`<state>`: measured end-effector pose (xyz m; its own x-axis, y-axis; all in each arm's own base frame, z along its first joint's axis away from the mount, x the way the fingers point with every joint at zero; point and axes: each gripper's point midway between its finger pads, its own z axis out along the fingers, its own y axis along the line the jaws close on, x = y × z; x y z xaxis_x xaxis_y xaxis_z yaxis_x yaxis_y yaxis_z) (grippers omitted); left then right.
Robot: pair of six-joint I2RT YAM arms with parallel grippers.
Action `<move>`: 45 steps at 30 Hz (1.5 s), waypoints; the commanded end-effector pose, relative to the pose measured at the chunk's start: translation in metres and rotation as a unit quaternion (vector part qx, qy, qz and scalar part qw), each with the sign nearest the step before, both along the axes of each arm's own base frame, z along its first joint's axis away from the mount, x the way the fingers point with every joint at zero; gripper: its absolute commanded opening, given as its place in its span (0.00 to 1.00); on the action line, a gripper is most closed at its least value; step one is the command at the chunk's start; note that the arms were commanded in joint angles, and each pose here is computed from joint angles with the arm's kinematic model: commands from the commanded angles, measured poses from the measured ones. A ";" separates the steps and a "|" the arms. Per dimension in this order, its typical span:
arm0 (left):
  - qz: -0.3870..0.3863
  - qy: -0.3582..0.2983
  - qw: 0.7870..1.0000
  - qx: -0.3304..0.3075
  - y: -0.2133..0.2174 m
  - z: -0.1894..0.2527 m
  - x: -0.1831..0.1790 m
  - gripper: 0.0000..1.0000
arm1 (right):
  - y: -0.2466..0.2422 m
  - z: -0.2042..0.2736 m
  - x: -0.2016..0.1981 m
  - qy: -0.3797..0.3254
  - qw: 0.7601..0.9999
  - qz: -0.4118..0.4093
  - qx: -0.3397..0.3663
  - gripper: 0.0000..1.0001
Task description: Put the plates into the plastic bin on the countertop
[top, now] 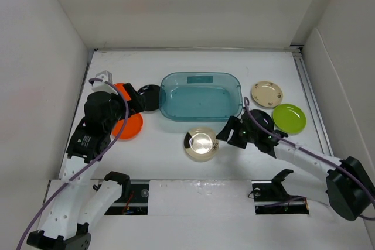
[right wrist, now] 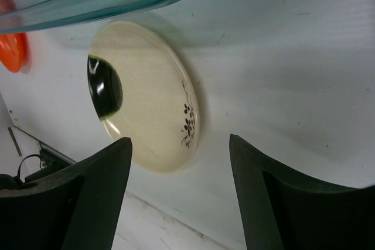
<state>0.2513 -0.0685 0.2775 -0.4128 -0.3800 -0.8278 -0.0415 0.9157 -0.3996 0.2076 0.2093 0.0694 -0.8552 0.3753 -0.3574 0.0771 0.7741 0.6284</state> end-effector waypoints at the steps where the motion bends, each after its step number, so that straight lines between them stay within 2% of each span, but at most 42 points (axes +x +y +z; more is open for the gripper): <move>1: -0.007 -0.025 1.000 -0.006 -0.003 0.014 0.003 1.00 | 0.018 0.010 0.013 -0.034 0.999 0.007 0.035 0.72; 6: -0.014 -0.021 1.000 -0.002 -0.004 0.011 0.002 1.00 | 0.023 -0.010 0.008 -0.005 0.999 0.021 0.025 0.60; 12: -0.015 -0.021 1.000 0.003 -0.003 0.013 0.000 1.00 | 0.023 -0.026 0.007 0.013 1.000 0.026 0.004 0.55; 16: -0.015 -0.021 1.000 0.003 -0.003 0.013 0.000 1.00 | 0.025 -0.029 0.007 0.014 0.999 0.031 -0.004 0.45; 17: -0.011 -0.022 1.000 0.004 -0.001 0.013 0.001 1.00 | 0.026 -0.033 0.005 0.016 0.999 0.033 -0.011 0.39; 22: -0.011 -0.022 1.000 0.004 -0.001 0.013 0.001 1.00 | 0.027 -0.040 0.005 0.019 0.999 0.034 -0.017 0.32; 26: -0.011 -0.013 1.000 0.007 -0.002 0.007 0.002 1.00 | 0.031 -0.043 0.004 0.019 0.999 0.039 -0.017 0.17; 27: -0.007 -0.013 1.000 0.008 0.000 0.007 0.003 1.00 | 0.034 -0.044 0.003 0.022 0.999 0.040 -0.015 0.05; 29: -0.007 -0.013 1.000 0.008 0.000 0.007 0.003 1.00 | 0.034 -0.044 0.003 0.022 0.999 0.040 -0.015 0.00; 34: 0.003 -0.002 1.000 0.000 -0.001 0.003 0.007 1.00 | 0.057 -0.017 -0.013 0.014 0.996 0.084 0.016 0.00; 38: 0.018 0.007 1.000 -0.008 0.001 -0.001 0.008 1.00 | 0.060 0.011 -0.025 0.016 0.995 0.099 0.006 0.00; 42: 0.051 0.026 0.998 -0.010 0.008 -0.010 0.014 1.00 | 0.058 0.062 -0.028 -0.025 0.995 0.097 0.026 0.00; 45: 0.092 0.048 0.994 -0.014 0.016 -0.024 0.019 1.00 | 0.055 0.117 -0.018 -0.091 0.991 0.075 0.059 0.00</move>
